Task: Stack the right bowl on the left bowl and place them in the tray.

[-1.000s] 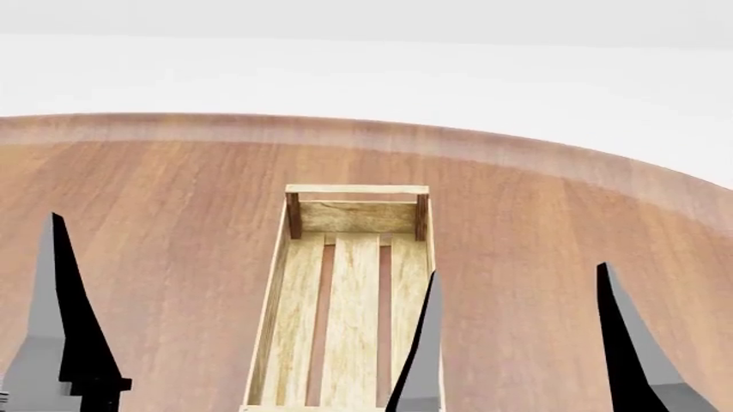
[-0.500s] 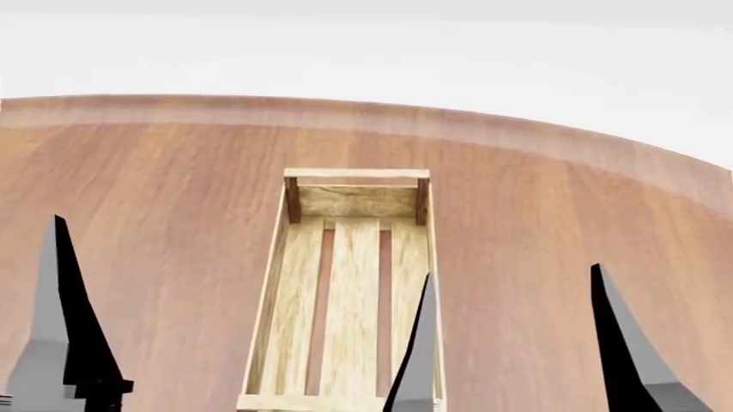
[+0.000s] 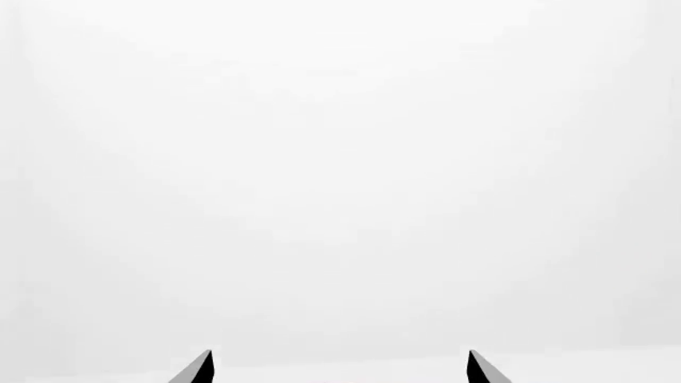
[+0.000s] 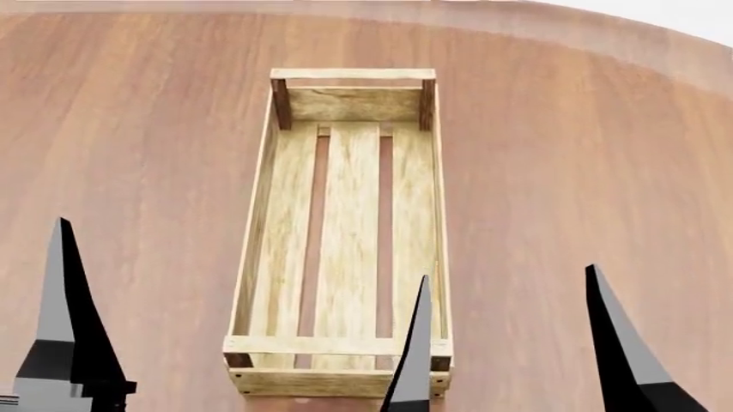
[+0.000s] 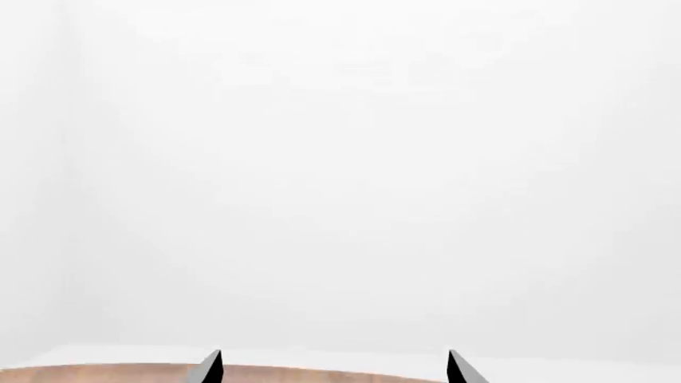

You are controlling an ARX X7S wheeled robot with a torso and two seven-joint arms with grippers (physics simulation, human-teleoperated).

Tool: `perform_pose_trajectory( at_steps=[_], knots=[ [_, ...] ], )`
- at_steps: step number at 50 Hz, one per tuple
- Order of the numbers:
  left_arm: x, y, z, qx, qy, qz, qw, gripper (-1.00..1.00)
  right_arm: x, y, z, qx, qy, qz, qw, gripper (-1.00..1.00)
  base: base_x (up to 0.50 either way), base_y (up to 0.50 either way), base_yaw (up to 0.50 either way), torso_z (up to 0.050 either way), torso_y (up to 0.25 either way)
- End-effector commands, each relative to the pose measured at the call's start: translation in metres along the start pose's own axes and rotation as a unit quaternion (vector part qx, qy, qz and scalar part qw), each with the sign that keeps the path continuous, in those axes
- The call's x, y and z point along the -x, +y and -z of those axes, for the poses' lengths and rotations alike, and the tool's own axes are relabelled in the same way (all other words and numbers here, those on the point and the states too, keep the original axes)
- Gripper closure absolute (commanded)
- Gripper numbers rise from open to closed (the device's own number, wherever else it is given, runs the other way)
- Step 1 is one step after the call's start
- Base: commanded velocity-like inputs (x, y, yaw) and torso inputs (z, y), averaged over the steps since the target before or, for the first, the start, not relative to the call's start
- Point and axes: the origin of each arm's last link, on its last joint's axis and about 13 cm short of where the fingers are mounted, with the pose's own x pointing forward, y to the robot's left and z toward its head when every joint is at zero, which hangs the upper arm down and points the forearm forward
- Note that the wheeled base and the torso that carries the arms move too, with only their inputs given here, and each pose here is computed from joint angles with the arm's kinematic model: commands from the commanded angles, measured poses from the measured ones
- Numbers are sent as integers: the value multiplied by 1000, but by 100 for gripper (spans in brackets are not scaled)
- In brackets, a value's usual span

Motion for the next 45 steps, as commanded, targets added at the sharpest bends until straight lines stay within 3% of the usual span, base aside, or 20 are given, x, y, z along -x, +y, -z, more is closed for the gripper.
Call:
perform_pose_trajectory(
  at_steps=[1,5,26,38,45],
  knots=[
    [-1,2,0,-1,-10,-6,1000,-100,-1,-2,-1,9,-7,1,1000,-100,0,0,0,2,-250],
    [-1,2,0,-1,-11,-7,1000,-100,-1,-2,0,9,-7,1,1000,-100,0,0,0,2,-250],
    [2,5,4,-6,3,-7,1000,-100,0,-3,0,9,-6,0,1000,-100,0,0,0,0,0],
    [12,44,23,-51,78,-36,995,-100,0,-5,0,13,-4,4,1000,-100,0,0,0,0,0],
    [18,55,31,-45,127,-50,990,-100,0,-4,0,15,-3,4,1000,-100,0,0,0,0,0]
  ],
)
